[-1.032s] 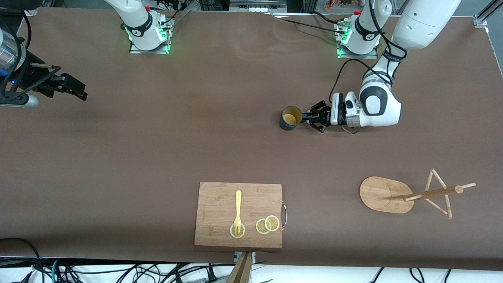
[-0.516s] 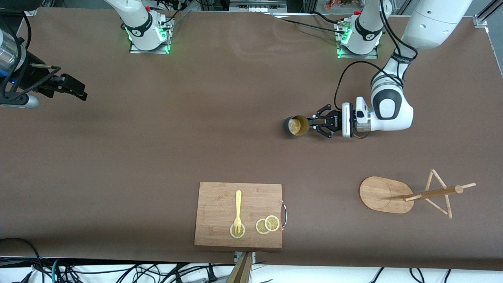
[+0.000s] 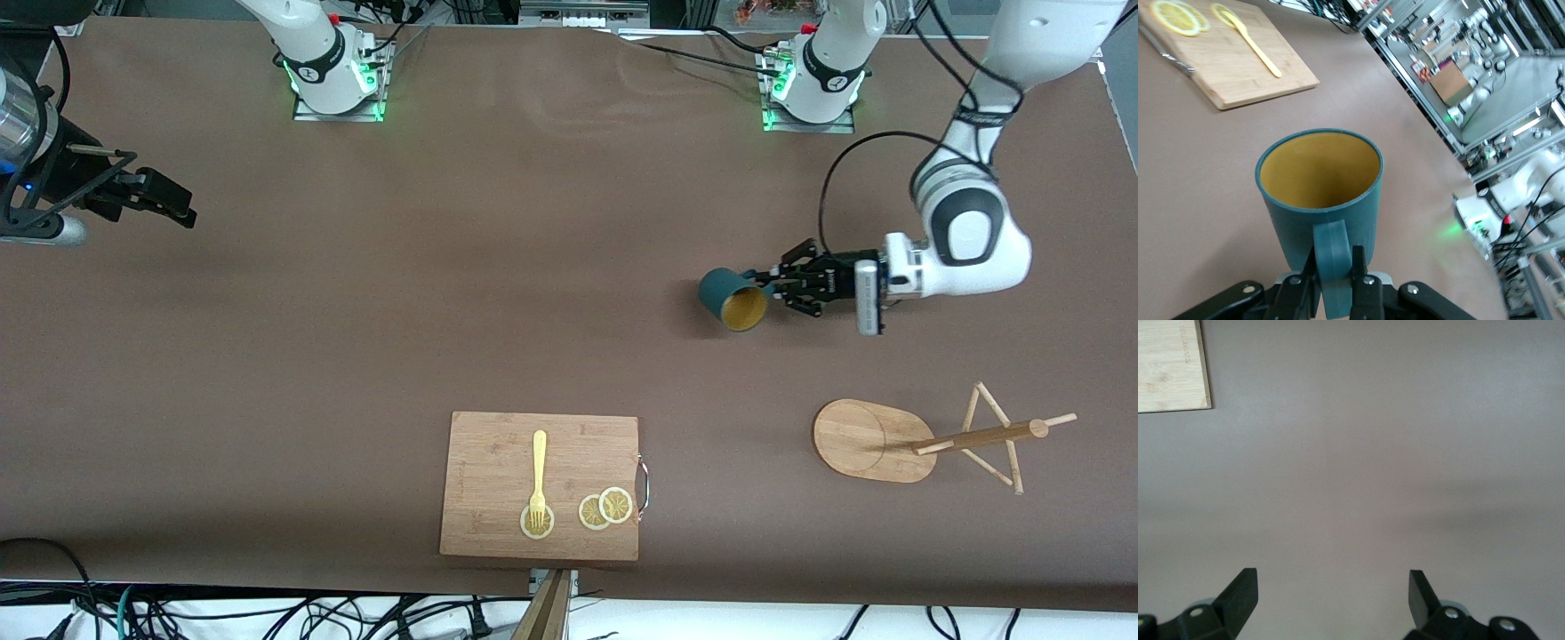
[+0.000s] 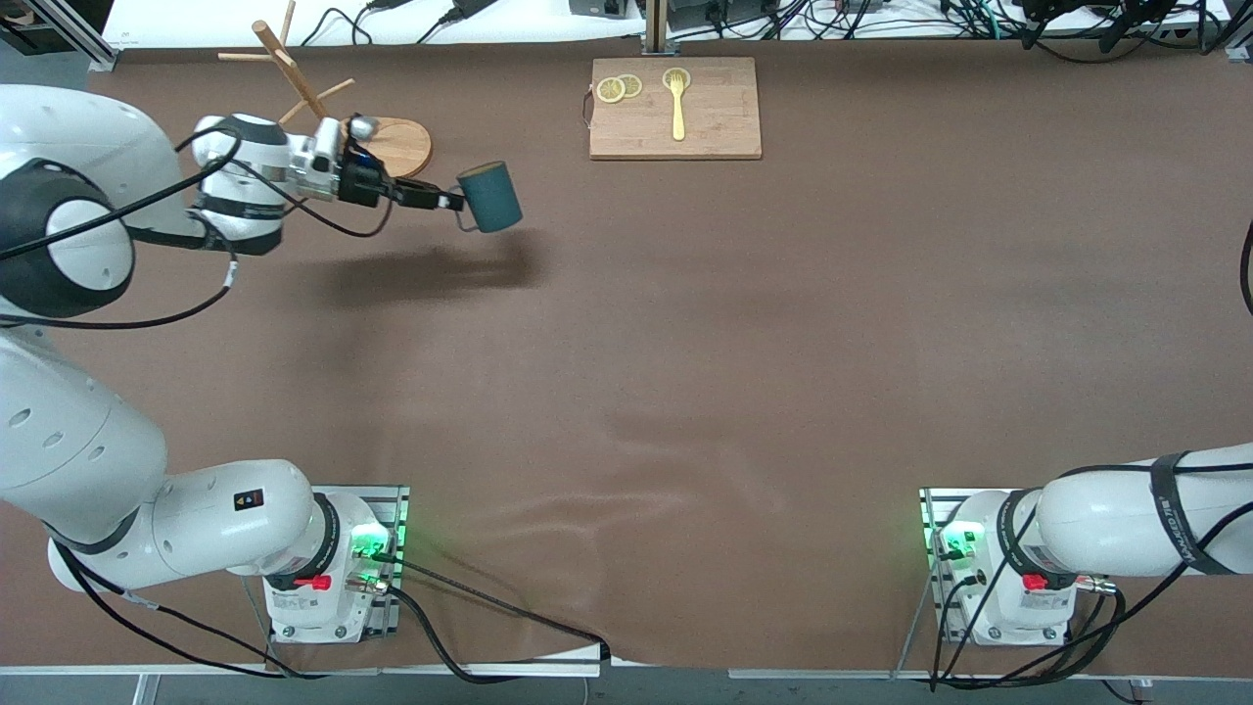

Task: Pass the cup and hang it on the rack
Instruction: 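Lift the mug by its handle with the left gripper toward the rack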

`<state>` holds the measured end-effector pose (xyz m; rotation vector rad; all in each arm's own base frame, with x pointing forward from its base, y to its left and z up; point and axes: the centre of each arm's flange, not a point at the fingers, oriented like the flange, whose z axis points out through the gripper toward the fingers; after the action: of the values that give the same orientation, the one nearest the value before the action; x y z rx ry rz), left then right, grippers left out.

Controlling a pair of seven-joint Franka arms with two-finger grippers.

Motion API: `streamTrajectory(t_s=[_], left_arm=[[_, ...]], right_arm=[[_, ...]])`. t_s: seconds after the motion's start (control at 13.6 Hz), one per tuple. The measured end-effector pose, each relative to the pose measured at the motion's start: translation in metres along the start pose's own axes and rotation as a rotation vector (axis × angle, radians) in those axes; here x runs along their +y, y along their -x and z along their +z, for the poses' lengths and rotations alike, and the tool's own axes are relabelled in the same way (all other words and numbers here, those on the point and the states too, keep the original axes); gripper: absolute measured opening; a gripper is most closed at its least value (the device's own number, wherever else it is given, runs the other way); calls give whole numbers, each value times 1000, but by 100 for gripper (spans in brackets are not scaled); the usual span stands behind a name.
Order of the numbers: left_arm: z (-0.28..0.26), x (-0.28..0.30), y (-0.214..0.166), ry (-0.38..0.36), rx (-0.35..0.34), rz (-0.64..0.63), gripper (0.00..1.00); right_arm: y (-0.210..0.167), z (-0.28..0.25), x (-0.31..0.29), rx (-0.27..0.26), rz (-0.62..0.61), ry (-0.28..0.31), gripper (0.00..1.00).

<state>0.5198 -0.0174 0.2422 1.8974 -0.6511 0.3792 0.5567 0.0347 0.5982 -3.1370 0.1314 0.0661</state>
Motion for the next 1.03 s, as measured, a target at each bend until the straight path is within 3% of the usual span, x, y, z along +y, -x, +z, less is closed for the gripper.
streamTrajectory(t_s=[0.52,1.03], left_arm=[[-122,3,36,22,11,-448,21],[-208,24,-21,83,35,-839,21]], right_arm=[[0,1,1,-1,2,0,100],[0,1,1,-1,2,0,100]])
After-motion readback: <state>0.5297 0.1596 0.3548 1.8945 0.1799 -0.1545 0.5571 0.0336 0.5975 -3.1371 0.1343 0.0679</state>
